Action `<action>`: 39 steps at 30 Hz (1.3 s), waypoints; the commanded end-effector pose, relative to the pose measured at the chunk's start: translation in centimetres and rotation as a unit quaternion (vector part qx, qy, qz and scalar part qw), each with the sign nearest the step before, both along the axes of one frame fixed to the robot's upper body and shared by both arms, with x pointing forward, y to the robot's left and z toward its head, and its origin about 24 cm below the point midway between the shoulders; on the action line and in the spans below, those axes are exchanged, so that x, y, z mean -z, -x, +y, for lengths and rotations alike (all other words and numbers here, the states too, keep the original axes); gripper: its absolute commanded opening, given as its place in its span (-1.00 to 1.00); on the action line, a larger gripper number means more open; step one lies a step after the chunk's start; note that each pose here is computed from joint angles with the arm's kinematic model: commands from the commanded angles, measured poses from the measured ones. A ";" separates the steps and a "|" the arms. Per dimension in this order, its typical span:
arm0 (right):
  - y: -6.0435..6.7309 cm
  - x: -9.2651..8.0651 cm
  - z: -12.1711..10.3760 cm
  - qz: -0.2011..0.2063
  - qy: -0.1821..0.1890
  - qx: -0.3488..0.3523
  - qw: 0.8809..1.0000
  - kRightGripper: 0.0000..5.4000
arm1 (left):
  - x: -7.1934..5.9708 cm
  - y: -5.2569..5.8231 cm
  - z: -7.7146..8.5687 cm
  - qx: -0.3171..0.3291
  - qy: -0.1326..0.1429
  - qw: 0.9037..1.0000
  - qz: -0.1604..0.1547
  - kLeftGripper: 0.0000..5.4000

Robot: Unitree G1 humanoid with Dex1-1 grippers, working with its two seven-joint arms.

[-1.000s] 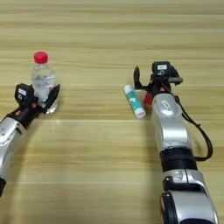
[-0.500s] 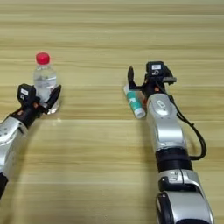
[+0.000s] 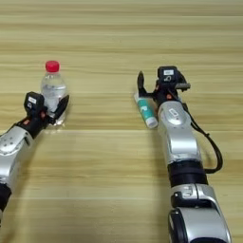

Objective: Move the objects on the table

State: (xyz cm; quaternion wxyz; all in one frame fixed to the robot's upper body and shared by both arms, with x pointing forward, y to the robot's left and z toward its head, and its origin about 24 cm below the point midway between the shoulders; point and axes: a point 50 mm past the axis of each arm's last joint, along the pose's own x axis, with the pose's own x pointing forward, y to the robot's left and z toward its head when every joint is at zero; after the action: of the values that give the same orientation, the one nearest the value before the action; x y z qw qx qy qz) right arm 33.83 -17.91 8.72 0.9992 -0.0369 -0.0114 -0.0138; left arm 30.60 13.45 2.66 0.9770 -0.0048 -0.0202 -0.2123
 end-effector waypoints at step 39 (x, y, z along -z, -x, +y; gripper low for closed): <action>-0.2 -0.2 0.2 0.001 0.002 -0.008 1.000 1.00 | -3.5 0.6 -0.1 -0.006 0.059 0.994 -0.096 0.99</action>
State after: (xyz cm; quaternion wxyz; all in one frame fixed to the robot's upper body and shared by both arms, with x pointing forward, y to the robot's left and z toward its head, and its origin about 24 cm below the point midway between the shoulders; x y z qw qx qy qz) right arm 33.83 -17.84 8.74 0.9991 -0.0381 -0.0116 -0.0112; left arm 30.21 13.53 5.86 0.9727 -0.0339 -0.1180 -0.1970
